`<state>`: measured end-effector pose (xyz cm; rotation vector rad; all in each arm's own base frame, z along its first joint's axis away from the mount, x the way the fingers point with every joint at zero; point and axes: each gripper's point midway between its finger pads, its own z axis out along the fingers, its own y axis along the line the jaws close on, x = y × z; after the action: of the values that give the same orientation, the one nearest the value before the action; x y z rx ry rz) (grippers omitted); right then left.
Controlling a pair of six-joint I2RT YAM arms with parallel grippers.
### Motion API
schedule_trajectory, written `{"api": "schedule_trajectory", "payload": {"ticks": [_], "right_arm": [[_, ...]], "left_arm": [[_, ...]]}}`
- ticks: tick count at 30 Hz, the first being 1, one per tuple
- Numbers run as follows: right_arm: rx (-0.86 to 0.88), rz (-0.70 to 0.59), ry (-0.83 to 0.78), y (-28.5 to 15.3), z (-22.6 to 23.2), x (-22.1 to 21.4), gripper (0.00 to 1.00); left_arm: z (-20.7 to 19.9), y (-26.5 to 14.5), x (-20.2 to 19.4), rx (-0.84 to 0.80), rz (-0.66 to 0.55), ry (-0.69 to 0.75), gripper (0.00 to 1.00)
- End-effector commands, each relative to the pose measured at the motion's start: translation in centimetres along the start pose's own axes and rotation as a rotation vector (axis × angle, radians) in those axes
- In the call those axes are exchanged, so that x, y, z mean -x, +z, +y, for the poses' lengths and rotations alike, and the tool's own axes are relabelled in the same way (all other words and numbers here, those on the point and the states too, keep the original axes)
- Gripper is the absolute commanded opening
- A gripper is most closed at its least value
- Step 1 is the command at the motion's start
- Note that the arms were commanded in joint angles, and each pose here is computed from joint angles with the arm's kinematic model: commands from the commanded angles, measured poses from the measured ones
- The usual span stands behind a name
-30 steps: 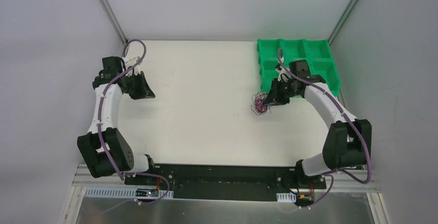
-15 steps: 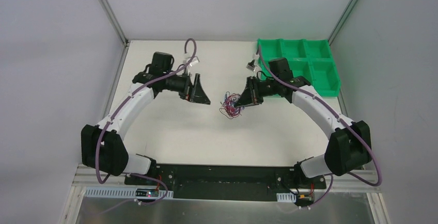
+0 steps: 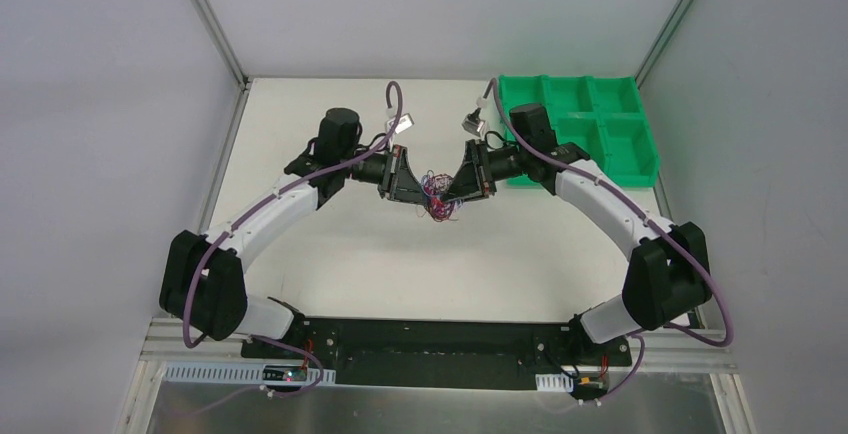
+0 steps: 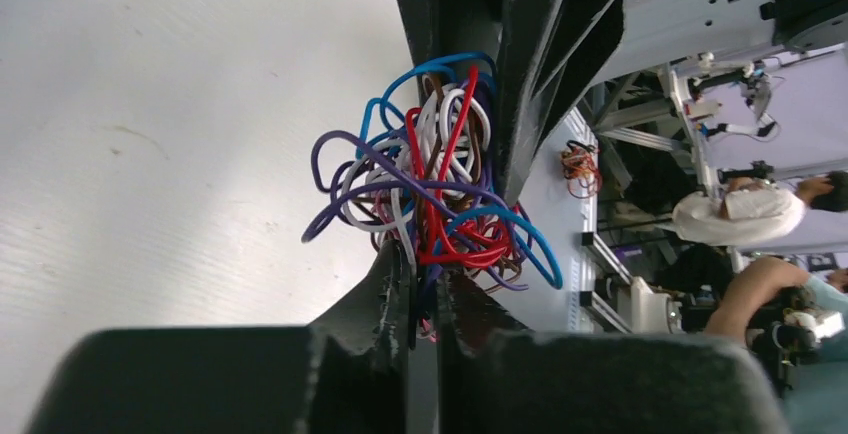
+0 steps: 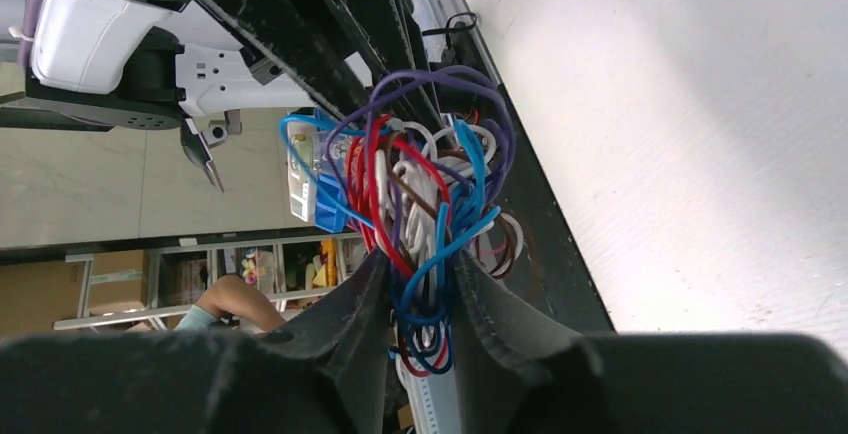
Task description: Untangle the cables
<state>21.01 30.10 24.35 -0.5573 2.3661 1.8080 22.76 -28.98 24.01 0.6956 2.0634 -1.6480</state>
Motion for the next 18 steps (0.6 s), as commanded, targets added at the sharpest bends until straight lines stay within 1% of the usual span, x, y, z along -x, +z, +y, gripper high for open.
{"api": "schedule_trajectory", "payload": {"ticks": [1,2,3,4,5,6,7,8,10,11,12,15,18], "right_arm": [[0.011,-0.028,-0.021,-1.5,0.8,0.6,0.35],[-0.023,-0.049,-0.010,-2.1,-0.1,0.8,0.40],[-0.048,-0.061,-0.003,-2.5,-0.7,0.8,0.42],[-0.066,-0.071,-0.002,-2.8,-1.1,0.9,0.43],[-0.076,-0.075,-0.007,-2.9,-1.3,0.8,0.39],[-0.081,-0.080,-0.019,-2.9,-1.4,0.9,0.19],[-0.089,-0.096,-0.033,-2.9,-1.3,1.1,0.02],[-0.095,-0.115,-0.041,-2.9,-1.3,1.4,0.00],[-0.117,-0.149,-0.053,-3.0,-1.4,1.9,0.00],[-0.150,-0.164,-0.061,-3.3,-1.8,2.1,0.00],[-0.219,-0.189,-0.062,-3.7,-2.8,2.5,0.00],[-0.394,-0.246,-0.054,-6.1,-5.9,3.1,0.00],[-0.491,-0.290,-0.030,-9.0,-8.1,3.3,0.00]], "left_arm": [[-1.6,-0.9,0.9,-0.023,-0.041,0.054,0.00],[-1.4,-1.3,0.6,-0.006,-0.041,0.048,0.00],[-1.2,-1.8,0.4,0.007,-0.043,0.042,0.00],[-1.0,-2.1,0.3,0.018,-0.052,0.040,0.00],[-0.8,-2.4,0.2,0.027,-0.060,0.034,0.00],[-0.7,-2.5,0.1,0.031,-0.063,0.029,0.00],[-0.7,-2.6,0.0,0.033,-0.063,0.025,0.00],[-0.7,-2.6,0.0,0.033,-0.063,0.019,0.00],[-0.4,-2.7,0.0,0.050,-0.062,0.000,0.00],[-0.4,-2.9,0.0,0.067,-0.055,-0.010,0.00],[0.0,-3.3,0.0,0.093,-0.049,-0.023,0.00],[1.9,-5.8,-0.5,0.173,-0.046,-0.084,0.00],[4.0,-9.0,-1.1,0.274,-0.071,-0.099,0.00]]}}
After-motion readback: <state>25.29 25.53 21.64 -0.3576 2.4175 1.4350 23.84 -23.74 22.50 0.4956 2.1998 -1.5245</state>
